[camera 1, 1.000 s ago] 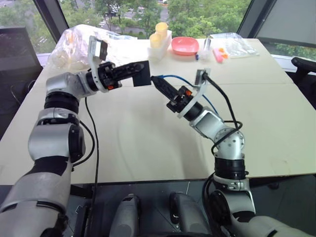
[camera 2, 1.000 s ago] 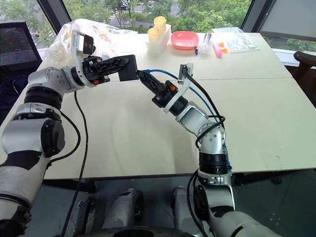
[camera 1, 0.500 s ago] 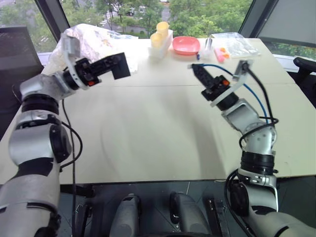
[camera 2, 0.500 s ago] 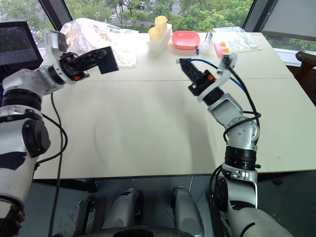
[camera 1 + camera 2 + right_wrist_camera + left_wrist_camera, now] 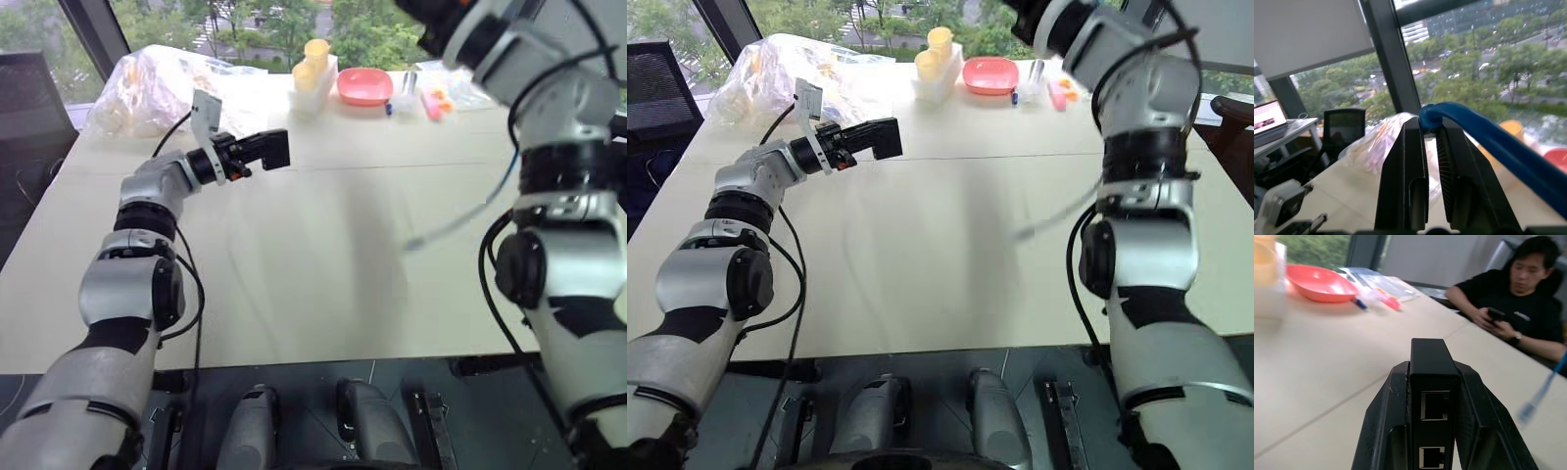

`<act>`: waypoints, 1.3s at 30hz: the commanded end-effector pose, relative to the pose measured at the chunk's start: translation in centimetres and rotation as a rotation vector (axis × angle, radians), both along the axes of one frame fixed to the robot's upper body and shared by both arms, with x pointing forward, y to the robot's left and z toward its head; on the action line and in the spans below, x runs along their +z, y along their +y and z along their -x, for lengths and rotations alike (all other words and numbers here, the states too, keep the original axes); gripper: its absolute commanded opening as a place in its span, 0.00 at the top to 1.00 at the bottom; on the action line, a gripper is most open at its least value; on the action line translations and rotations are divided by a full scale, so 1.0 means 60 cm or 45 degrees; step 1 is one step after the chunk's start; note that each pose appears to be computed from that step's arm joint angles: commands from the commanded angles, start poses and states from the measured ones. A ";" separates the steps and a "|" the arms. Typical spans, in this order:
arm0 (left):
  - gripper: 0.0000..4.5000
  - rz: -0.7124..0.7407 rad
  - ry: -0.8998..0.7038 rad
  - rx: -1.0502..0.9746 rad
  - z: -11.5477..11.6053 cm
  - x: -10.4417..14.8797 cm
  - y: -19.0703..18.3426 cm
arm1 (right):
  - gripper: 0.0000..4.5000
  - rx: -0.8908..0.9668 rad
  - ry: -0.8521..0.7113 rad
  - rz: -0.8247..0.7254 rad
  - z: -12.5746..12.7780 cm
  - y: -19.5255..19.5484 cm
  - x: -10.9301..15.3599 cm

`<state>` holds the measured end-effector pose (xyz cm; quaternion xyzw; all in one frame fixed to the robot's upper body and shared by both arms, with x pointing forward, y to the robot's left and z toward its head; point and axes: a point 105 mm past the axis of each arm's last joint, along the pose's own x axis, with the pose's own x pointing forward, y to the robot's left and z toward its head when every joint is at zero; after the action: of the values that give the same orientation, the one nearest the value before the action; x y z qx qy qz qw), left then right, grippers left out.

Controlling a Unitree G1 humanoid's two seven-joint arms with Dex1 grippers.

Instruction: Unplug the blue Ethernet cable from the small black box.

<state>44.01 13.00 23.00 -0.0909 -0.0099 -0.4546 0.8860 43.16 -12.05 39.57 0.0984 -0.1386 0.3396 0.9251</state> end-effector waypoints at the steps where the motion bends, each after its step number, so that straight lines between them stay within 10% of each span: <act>1: 0.88 -0.039 -0.109 0.053 -0.004 0.009 -0.002 | 0.98 -0.050 -0.024 0.055 -0.018 0.001 -0.010; 9: 0.88 -0.221 -0.185 0.121 -0.004 -0.041 -0.025 | 0.98 -0.415 0.521 0.602 -0.074 -0.062 -0.282; 16: 0.88 -0.279 -0.185 0.087 0.013 -0.067 -0.038 | 0.28 -0.294 0.759 0.844 -0.019 -0.066 -0.394; 19: 0.88 -0.294 -0.191 0.071 0.019 -0.068 -0.042 | 0.02 -0.115 0.816 0.889 0.033 -0.053 -0.408; 27: 0.88 -0.246 -0.200 0.057 0.043 -0.064 -0.040 | 0.02 0.315 0.927 0.820 0.198 -0.027 -0.396; 35: 0.88 -0.182 -0.154 0.107 0.079 -0.075 -0.034 | 0.02 0.394 0.790 0.334 0.220 0.001 -0.327; 39: 0.51 -0.172 -0.183 0.152 0.081 -0.078 -0.036 | 0.00 0.251 0.760 0.269 0.192 0.003 -0.331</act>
<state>39.25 10.84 16.44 0.0005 -0.0084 -0.4118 0.9113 30.82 -11.31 18.52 0.1111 0.2198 0.4205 0.8732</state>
